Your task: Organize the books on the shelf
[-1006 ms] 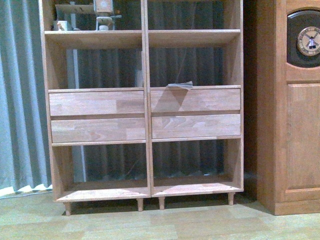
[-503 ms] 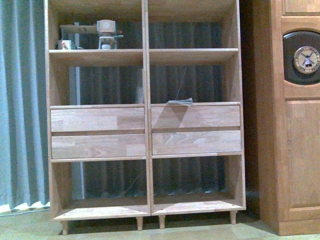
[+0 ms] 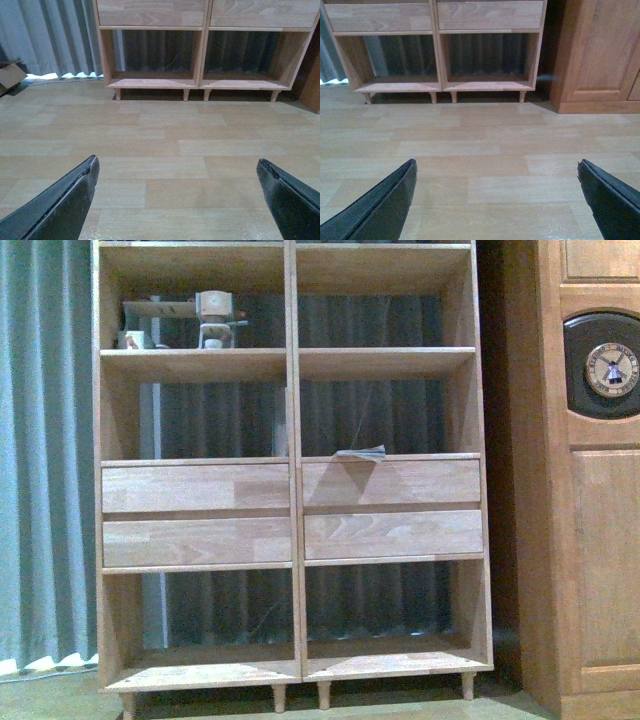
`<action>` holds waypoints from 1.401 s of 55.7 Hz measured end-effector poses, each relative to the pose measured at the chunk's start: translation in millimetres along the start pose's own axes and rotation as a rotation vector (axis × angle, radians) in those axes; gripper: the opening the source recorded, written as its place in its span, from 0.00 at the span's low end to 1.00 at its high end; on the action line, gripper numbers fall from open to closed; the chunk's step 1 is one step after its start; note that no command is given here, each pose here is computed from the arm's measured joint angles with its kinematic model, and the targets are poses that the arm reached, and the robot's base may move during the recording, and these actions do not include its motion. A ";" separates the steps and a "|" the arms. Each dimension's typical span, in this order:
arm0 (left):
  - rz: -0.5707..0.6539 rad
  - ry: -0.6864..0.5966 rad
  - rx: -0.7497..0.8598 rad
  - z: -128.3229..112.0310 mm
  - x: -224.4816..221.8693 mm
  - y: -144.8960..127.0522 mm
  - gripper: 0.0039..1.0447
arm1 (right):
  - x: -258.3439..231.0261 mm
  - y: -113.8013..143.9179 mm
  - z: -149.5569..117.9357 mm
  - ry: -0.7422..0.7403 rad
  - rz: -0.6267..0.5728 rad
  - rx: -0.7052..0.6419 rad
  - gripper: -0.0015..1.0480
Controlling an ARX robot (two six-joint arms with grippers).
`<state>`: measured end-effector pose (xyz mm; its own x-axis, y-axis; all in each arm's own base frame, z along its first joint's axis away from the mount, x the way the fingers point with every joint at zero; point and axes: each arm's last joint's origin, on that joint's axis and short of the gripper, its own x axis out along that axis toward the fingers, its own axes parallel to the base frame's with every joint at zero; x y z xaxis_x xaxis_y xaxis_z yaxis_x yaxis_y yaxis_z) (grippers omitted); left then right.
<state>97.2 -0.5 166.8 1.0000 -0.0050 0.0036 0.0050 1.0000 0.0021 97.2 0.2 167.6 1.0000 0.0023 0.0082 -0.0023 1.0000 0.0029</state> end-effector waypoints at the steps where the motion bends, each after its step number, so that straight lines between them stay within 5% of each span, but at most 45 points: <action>1: 0.000 0.000 0.000 0.0 0.0 0.0 0.93 | 0.0 0.0 0.0 0.000 0.000 0.000 0.93; 78: 0.000 0.000 0.000 0.0 0.0 0.0 0.93 | 0.0 0.0 0.0 0.000 0.000 0.000 0.93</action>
<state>97.2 -0.5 166.8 1.0000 -0.0050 0.0036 0.0050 1.0000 0.0021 97.2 0.2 167.6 1.0000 0.0023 0.0082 -0.0023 1.0000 0.0029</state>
